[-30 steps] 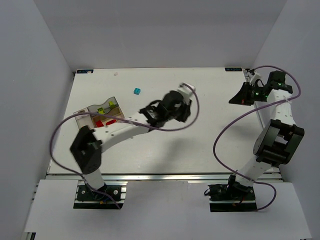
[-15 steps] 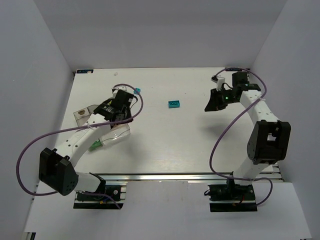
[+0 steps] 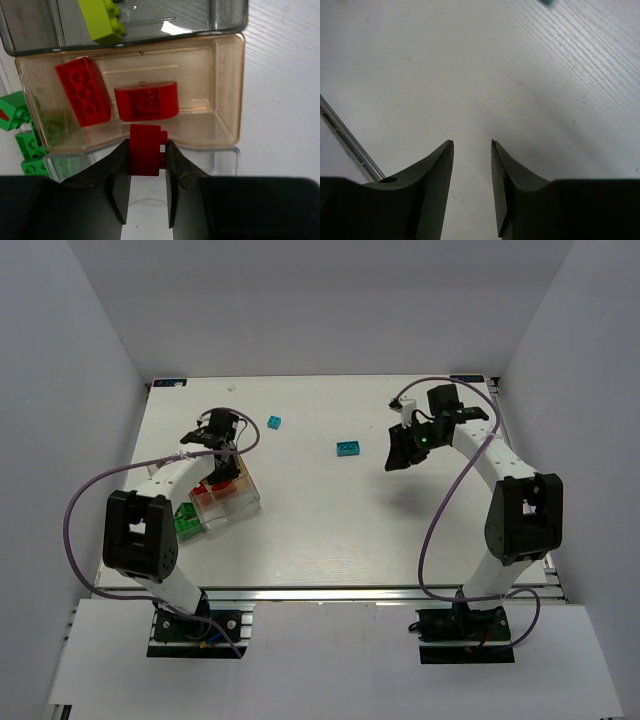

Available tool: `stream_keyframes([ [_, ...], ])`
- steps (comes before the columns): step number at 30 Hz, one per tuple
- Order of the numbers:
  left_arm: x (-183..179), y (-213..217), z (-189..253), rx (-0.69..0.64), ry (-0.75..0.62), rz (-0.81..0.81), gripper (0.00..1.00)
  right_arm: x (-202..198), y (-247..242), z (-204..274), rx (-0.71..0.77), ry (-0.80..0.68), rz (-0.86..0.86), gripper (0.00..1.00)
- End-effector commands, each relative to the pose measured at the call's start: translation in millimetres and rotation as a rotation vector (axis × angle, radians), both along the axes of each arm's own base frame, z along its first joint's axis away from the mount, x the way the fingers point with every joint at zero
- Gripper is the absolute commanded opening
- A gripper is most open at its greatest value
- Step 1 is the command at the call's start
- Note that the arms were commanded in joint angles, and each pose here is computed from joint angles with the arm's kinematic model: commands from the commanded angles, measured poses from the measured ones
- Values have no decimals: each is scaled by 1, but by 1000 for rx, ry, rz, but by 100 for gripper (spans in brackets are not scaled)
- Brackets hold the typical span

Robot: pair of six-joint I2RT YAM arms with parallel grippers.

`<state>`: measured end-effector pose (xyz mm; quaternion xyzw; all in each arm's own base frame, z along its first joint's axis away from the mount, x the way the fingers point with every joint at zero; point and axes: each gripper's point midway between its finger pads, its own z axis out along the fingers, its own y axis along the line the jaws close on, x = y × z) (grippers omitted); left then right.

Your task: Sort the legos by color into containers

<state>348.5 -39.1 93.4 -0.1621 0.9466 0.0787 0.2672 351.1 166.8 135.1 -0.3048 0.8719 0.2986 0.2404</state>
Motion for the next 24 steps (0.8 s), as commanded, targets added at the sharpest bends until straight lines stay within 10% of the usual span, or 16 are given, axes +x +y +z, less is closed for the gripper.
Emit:
stream_keyframes([
  [1, 25, 4, 13, -9, -61, -10, 0, 13, 1, 5, -25, -68, 10, 43],
  [4, 33, 11, 8, -12, -53, 3, 1, 19, 6, 4, -40, -91, 38, 48],
  [12, 40, 20, 5, -42, -62, 28, 60, 59, 25, 8, -56, -160, 77, 86],
  [24, 15, -13, 61, -257, -216, -78, 72, 114, 71, -31, -91, -278, 247, 89],
])
